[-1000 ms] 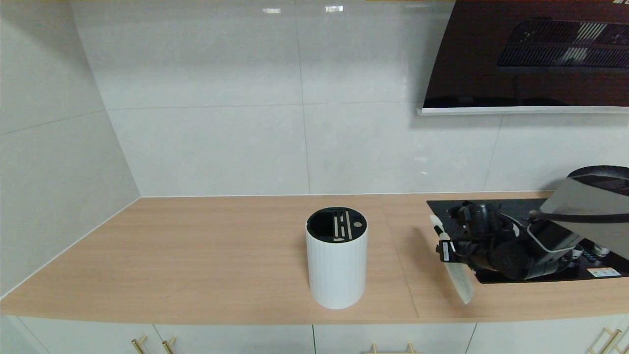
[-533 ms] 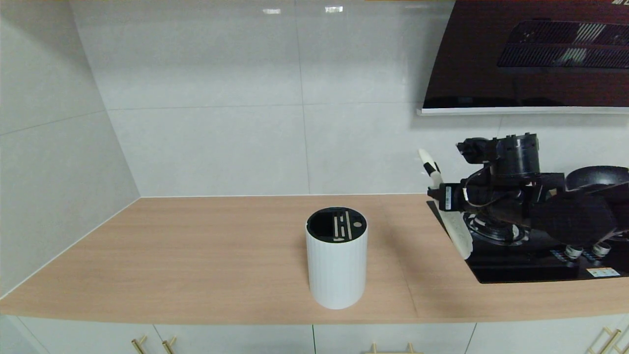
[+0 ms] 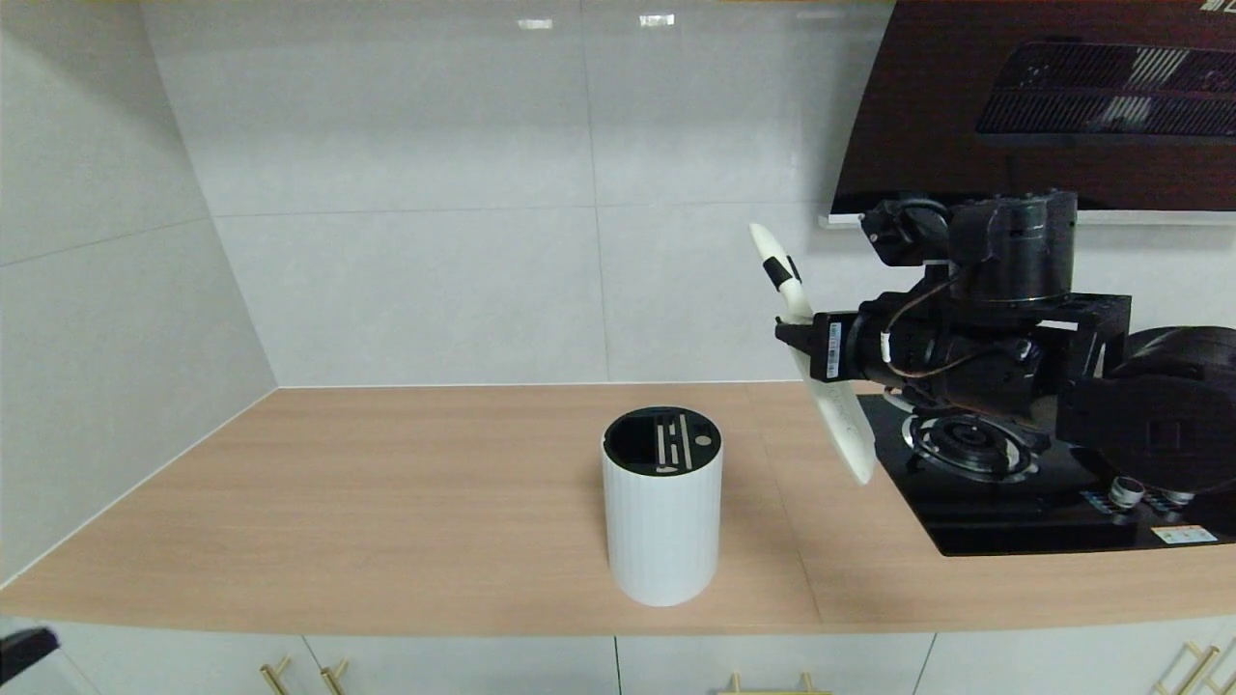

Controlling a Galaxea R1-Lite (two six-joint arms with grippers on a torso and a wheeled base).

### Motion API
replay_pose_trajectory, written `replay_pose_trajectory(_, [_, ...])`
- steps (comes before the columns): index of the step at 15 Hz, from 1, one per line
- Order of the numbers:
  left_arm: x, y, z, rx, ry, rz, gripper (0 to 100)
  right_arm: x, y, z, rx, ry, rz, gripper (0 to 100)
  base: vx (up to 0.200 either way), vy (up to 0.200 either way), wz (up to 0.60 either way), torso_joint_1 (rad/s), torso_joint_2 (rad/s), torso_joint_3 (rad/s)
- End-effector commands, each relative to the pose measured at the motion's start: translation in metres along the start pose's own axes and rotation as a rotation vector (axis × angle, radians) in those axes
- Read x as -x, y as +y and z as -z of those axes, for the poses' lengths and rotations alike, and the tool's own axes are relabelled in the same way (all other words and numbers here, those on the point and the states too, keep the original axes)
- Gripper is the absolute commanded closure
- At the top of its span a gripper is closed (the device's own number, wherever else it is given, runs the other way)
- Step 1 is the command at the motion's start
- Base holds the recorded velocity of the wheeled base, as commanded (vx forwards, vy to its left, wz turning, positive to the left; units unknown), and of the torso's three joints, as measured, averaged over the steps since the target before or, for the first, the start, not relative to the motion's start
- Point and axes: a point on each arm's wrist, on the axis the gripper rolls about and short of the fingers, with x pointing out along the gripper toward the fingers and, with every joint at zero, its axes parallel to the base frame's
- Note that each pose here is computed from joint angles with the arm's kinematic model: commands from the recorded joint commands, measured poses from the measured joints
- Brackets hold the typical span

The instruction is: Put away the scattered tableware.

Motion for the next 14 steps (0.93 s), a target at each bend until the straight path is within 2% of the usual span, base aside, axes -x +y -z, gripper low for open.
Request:
replay_pose_trajectory(1, [-0.133,0.027,-0.057,0.144,0.205,0.342,0,0.008,0.013,-0.002,0.007,-0.009,-0.038,100,0.0,0.0,0.0,0.0,0.0,0.0])
replay_pose_trajectory(2, [-0.147,0.026,-0.057,0.164,0.219,0.347,0,0.01,0.016,-0.001,0.009,-0.006,-0.045,100,0.0,0.0,0.0,0.0,0.0,0.0])
replay_pose_trajectory(3, [-0.179,0.017,-0.051,0.183,0.224,0.385,0,0.016,0.028,0.003,0.019,0.003,-0.069,100,0.0,0.0,0.0,0.0,0.0,0.0])
replay_pose_trajectory(5, [-0.204,0.012,-0.042,0.215,0.2,0.42,0,0.02,0.042,0.009,0.031,0.016,-0.087,100,0.0,0.0,0.0,0.0,0.0,0.0])
replay_pose_trajectory(7, [-0.23,0.008,-0.027,0.359,0.163,0.455,0,0.024,0.06,0.016,0.046,0.032,-0.12,100,0.0,0.0,0.0,0.0,0.0,0.0])
replay_pose_trajectory(9, [-0.251,0.005,-0.017,0.511,0.152,0.473,0,0.029,0.071,0.02,0.034,0.042,-0.154,100,0.0,0.0,0.0,0.0,0.0,0.0])
replay_pose_trajectory(11, [-0.263,0.005,-0.014,0.59,0.134,0.469,0,0.032,0.081,0.023,0.011,0.044,-0.162,100,0.0,0.0,0.0,0.0,0.0,0.0])
replay_pose_trajectory(12, [-0.268,0.003,-0.015,0.612,0.122,0.45,0,0.035,0.09,0.025,-0.006,0.042,-0.166,100,0.0,0.0,0.0,0.0,0.0,0.0])
replay_pose_trajectory(14, [-0.276,-0.001,-0.017,0.636,0.103,0.415,0,0.039,0.103,0.031,0.0,0.05,-0.177,100,0.0,0.0,0.0,0.0,0.0,0.0])
